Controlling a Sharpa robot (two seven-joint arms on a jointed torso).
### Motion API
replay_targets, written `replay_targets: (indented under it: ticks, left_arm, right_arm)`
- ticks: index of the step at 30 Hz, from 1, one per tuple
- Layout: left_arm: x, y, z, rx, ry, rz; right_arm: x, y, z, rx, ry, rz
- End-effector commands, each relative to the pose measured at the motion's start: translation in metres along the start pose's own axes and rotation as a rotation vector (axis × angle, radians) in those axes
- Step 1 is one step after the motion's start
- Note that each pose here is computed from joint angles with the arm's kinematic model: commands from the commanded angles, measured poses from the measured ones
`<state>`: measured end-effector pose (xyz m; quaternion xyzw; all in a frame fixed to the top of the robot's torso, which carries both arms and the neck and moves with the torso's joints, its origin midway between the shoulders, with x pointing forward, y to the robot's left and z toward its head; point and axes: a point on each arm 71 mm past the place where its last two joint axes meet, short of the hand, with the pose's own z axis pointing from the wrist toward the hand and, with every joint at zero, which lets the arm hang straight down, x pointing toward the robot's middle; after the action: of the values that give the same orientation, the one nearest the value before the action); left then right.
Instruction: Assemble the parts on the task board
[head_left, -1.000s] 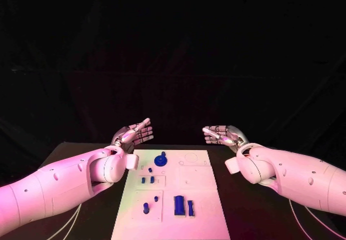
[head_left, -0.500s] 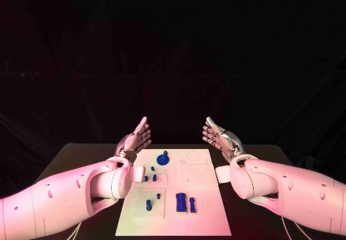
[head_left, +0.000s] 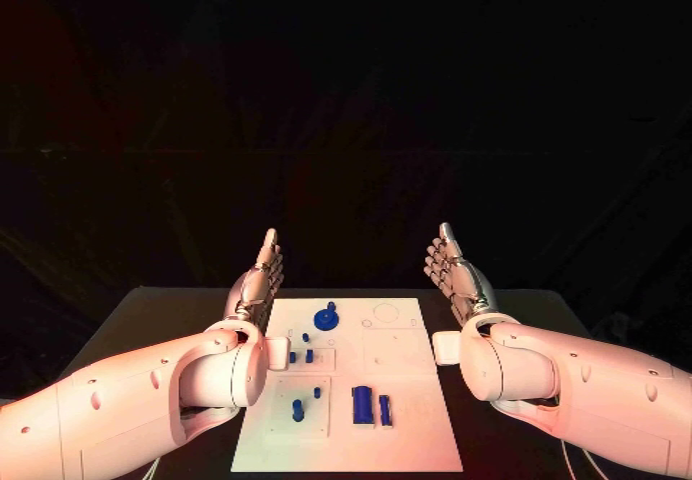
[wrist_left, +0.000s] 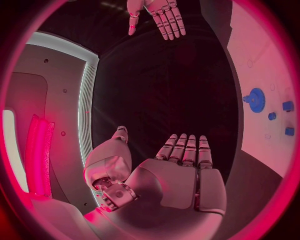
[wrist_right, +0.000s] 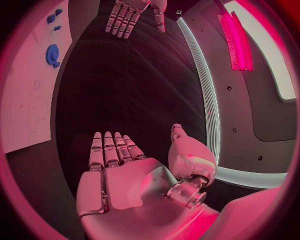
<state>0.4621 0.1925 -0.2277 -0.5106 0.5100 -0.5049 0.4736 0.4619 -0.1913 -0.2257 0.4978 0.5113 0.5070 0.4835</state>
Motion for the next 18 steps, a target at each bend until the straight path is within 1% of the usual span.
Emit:
replay_targets:
  ticks: [1,18]
  left_arm:
    - [0.0002,-0.0034,-0.0005,0.041,-0.013,0.022]
    - [0.0002,-0.0034,-0.0005,0.041,-0.013,0.022]
  right_arm:
    - [-0.0011,0.0015,-0.0002,-0.018,-0.02,0.0]
    - [-0.0011,0.0015,-0.0002,-0.018,-0.02,0.0]
